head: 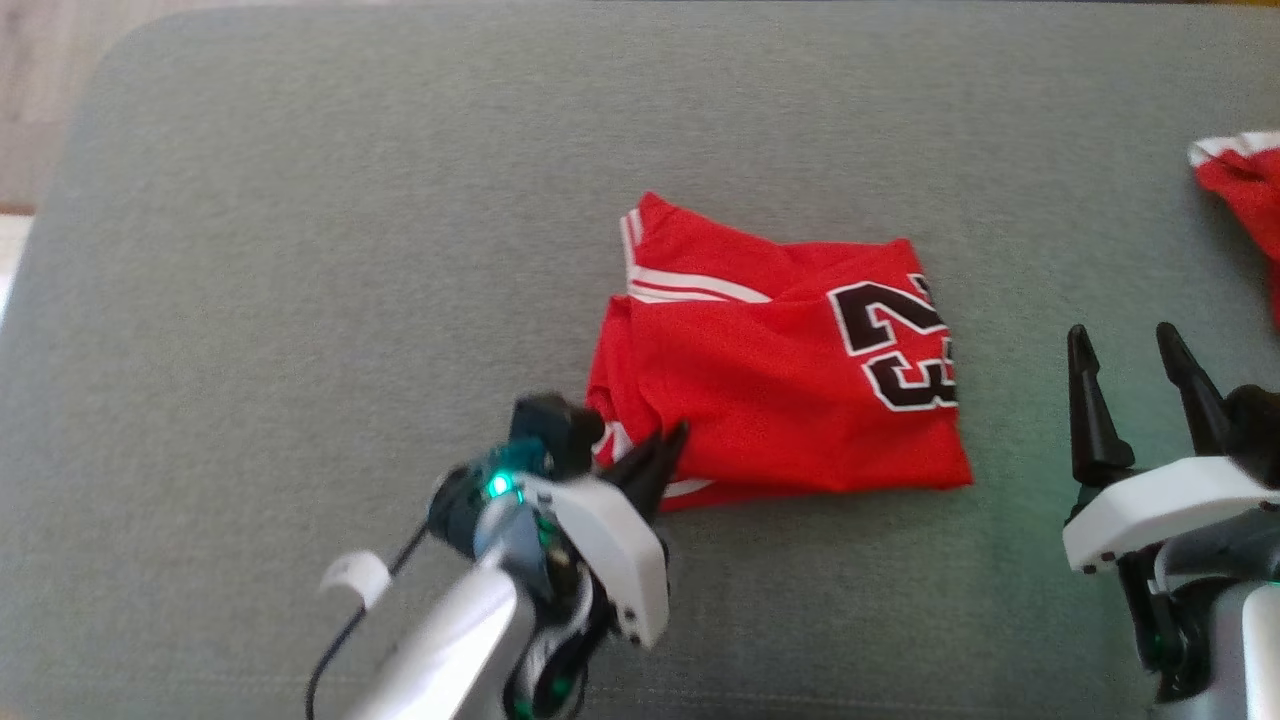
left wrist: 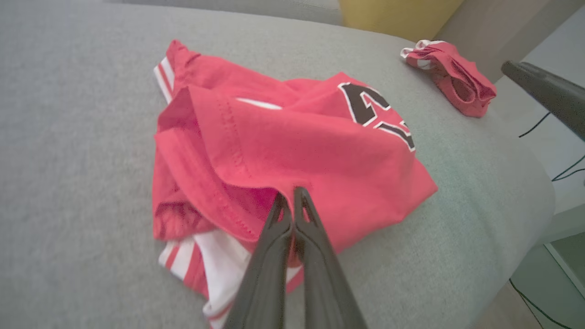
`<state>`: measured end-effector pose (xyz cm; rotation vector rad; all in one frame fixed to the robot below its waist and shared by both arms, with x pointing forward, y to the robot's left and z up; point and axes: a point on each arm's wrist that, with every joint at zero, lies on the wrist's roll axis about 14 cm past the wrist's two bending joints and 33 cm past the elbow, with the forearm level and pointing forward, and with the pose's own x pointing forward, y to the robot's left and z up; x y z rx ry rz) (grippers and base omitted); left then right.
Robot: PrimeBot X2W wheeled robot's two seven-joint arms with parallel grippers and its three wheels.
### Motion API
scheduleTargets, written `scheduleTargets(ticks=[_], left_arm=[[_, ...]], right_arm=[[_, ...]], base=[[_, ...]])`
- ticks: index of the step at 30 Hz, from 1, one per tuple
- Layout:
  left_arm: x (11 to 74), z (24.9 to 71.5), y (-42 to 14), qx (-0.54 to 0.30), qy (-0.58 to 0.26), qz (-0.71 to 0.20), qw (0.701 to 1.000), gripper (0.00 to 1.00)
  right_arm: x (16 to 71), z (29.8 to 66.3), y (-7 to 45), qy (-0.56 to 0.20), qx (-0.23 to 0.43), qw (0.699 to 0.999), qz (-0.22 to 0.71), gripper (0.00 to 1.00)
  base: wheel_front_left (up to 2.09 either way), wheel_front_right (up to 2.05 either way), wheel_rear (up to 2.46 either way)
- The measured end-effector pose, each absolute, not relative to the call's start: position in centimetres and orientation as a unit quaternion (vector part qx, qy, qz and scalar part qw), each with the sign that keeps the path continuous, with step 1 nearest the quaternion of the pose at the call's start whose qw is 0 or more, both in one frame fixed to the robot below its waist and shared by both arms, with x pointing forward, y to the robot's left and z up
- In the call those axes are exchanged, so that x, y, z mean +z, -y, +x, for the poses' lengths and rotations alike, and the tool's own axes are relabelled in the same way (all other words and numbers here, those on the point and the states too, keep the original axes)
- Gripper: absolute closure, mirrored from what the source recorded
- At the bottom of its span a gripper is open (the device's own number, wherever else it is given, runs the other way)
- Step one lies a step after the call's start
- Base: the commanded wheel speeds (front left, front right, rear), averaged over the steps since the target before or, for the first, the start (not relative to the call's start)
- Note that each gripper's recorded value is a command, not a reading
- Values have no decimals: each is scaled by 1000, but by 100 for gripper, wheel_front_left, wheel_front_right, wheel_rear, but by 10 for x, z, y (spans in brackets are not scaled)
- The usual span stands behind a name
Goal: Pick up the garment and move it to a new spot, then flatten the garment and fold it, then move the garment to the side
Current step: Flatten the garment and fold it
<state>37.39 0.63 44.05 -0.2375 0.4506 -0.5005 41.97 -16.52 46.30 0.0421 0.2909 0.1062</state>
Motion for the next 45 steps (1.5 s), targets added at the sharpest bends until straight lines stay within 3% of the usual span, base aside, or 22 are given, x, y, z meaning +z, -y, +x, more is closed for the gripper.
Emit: scheduleTargets(ticks=[6,7,8,9,10,20,29,37,45], left_arm=[[438,355,-23,-208,-230,-132,942,100],[438,354,-27,-200,-231,-132,943,93],[437,353,-30,-193,-232,-134,944,93],[436,352,-33,-188,-232,-133,945,57],[439,353,-37,-180,-224,-135,948,0],[490,358,-79,-108,-82,-132,982,0],[509,317,-144,-14,1,-114,993,0],[531,285,-155,-12,60,-77,995,0],[545,259,-151,-8,91,-76,993,0]], right_arm=[[460,430,140,-152,88,984,17,0],[460,431,135,-153,94,984,16,0],[460,432,131,-154,100,983,16,0],[460,432,127,-155,105,982,16,0],[461,433,124,-154,110,982,16,0],[479,426,121,-124,115,985,19,0],[477,381,130,-79,102,989,78,0],[493,341,134,1,100,991,84,0],[499,311,145,24,89,992,81,0]], base=[[0,0,0],[0,0,0],[0,0,0],[0,0,0],[0,0,0],[0,0,0],[0,0,0],[0,0,0],[0,0,0]])
